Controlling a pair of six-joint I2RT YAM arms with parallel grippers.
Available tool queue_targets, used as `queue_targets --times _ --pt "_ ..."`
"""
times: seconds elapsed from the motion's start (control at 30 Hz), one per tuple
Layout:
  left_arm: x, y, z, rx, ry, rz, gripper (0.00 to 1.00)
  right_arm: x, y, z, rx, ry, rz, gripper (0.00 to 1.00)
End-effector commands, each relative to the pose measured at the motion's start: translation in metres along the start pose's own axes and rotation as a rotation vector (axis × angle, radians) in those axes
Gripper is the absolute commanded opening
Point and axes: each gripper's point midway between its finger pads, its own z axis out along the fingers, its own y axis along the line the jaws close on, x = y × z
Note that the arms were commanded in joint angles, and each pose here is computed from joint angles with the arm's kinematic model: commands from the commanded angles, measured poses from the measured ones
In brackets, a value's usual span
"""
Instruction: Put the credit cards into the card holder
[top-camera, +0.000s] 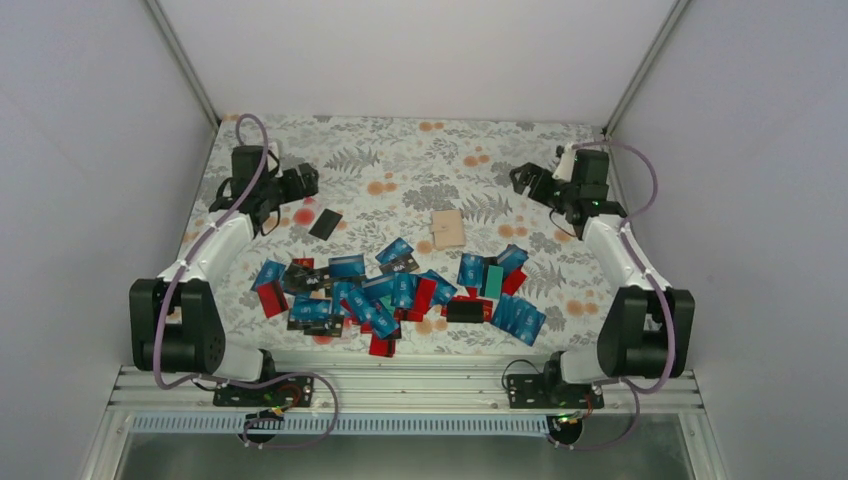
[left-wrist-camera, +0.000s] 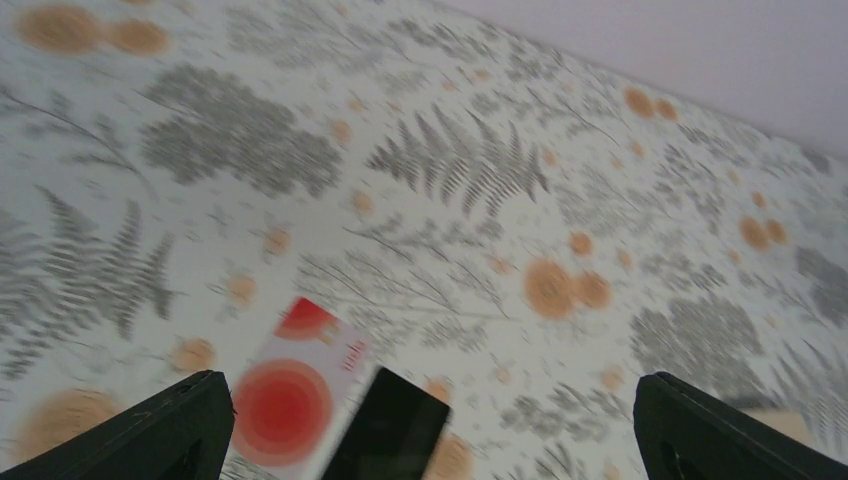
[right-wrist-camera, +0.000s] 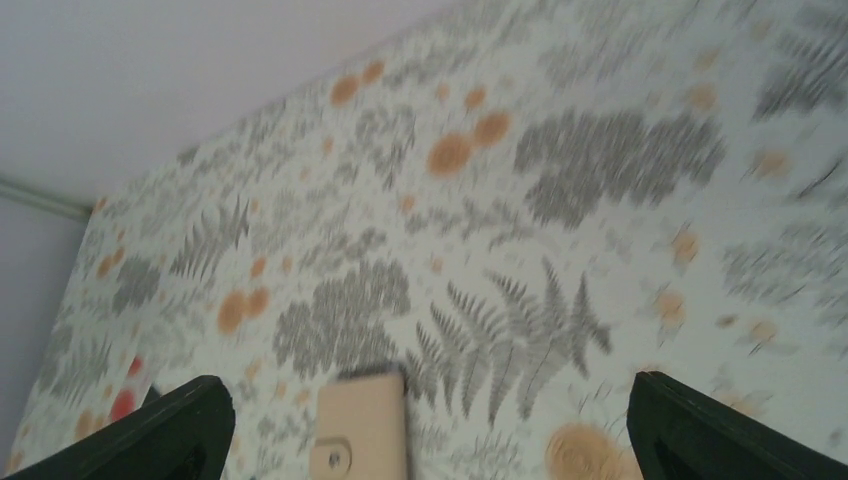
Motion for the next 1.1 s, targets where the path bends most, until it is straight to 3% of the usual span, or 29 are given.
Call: queue_targets --times 0.0,0.47,0.73,1.07 --pt "0.04 -0.038 0.001 0.143 0.158 -0.011 0.98 0.065 0.0 0.016 -0.097 0.257 0.127 0.98" --pt "0.121 -0.148 0.032 0.347 0.39 0.112 0.85 0.17 0.022 0.068 -0.294 0.627 0.174 0.76" --pt "0.151 -0.196 0.056 0.377 0.47 0.172 0.7 0.185 0.032 0.084 -0.336 0.693 0.162 0.59" --pt "0.186 -0.228 0.089 0.416 0.554 0.207 0.45 0.197 0.023 0.103 -0.307 0.732 0.206 0.49"
